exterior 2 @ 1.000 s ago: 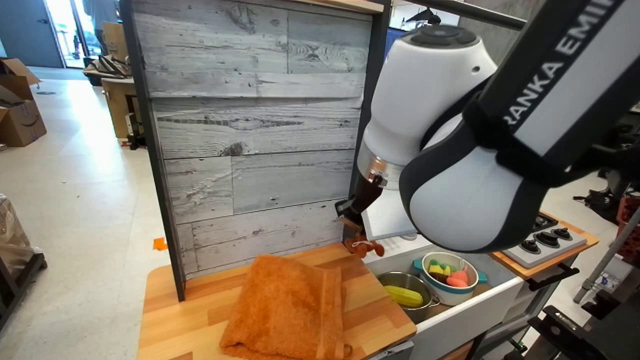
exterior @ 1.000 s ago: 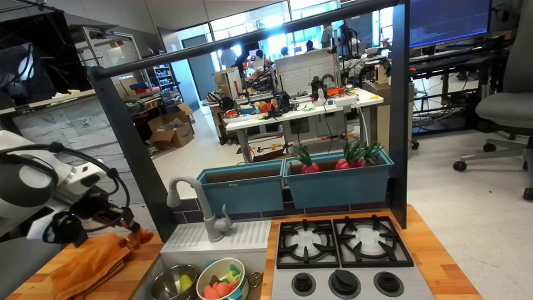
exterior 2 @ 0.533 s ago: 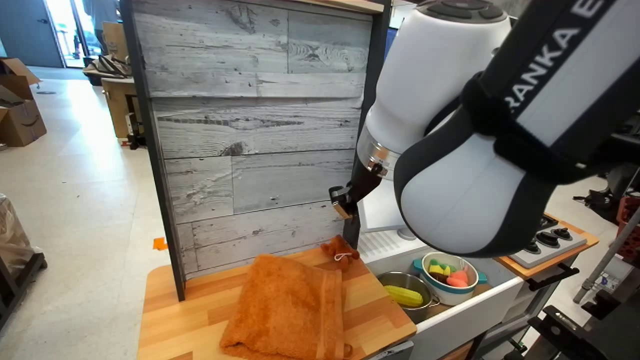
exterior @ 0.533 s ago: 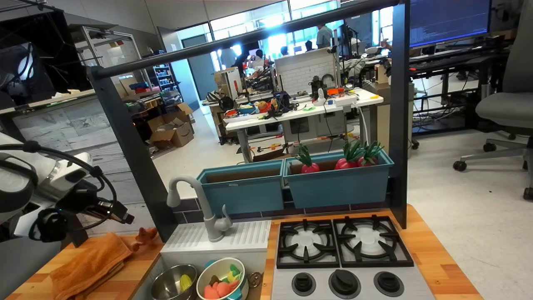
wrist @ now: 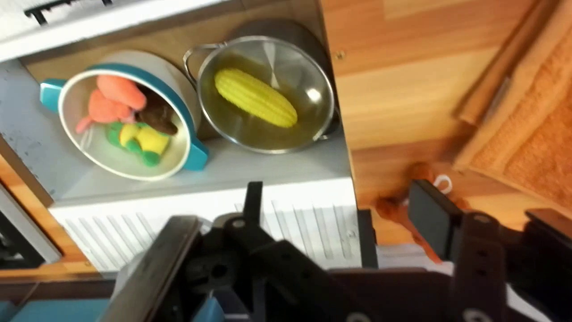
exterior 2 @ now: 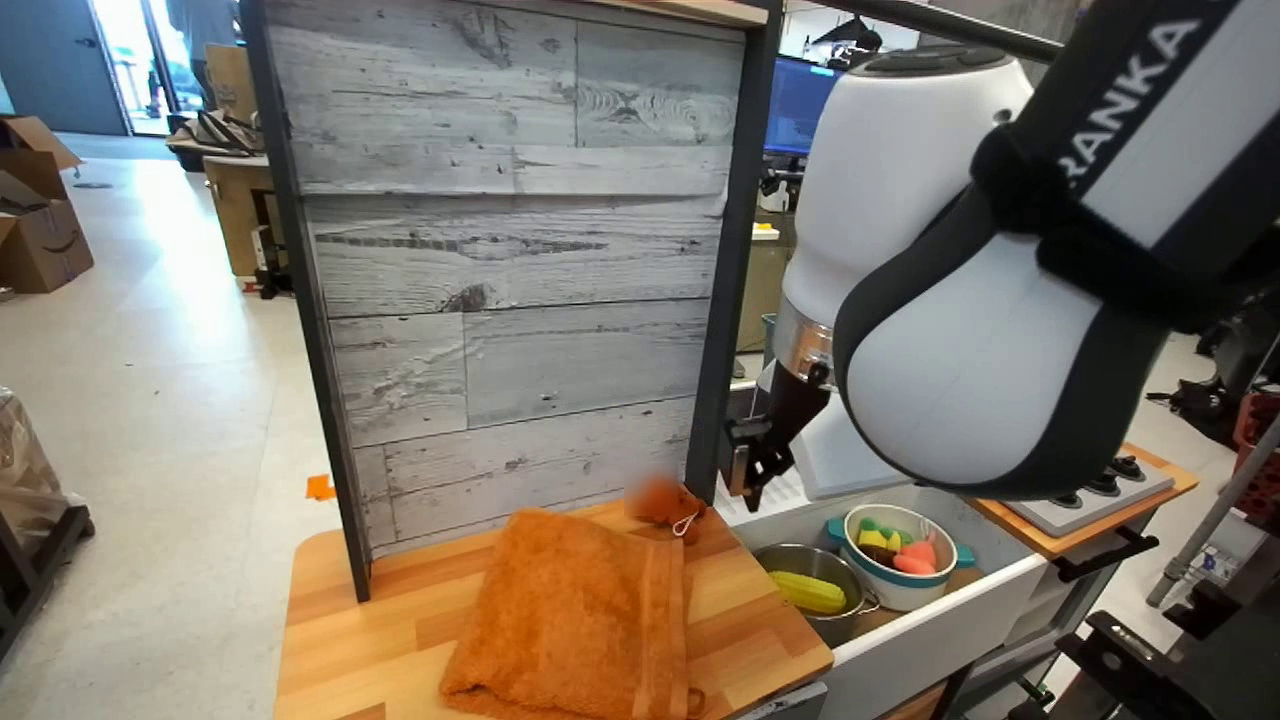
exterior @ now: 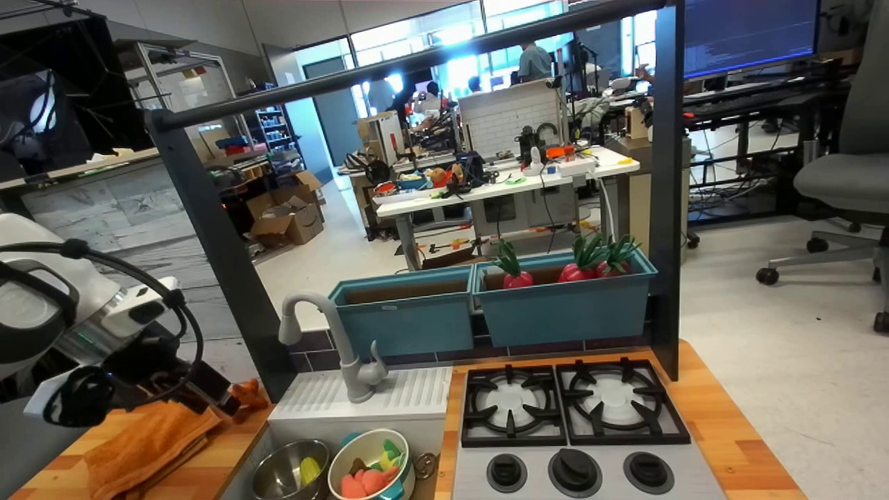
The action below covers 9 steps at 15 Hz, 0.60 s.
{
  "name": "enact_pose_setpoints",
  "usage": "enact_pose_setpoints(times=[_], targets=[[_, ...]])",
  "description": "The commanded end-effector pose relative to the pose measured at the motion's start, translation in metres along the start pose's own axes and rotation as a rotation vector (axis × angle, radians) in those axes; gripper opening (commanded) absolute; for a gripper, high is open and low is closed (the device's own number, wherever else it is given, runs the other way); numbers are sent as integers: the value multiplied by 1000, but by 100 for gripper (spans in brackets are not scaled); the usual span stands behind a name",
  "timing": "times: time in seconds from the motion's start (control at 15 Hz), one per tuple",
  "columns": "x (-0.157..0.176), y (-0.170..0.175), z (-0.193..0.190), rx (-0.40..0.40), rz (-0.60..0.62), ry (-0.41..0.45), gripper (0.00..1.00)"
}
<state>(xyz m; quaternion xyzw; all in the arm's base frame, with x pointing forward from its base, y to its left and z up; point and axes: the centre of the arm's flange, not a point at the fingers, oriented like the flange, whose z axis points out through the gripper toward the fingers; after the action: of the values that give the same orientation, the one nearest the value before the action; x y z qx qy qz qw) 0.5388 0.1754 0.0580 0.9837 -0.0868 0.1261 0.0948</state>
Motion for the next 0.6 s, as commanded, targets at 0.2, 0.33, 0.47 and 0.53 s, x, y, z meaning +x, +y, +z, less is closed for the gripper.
enact_pose_setpoints(times=[0.2,0.33,0.47,0.53], targets=[[-5,32,68,-50,-29,-166,100],[-12,40,52,-52,-14,-174,100],[-13,42,65,-62,-19,-177,100],[-15,37,66,-61,-26,-141,100]])
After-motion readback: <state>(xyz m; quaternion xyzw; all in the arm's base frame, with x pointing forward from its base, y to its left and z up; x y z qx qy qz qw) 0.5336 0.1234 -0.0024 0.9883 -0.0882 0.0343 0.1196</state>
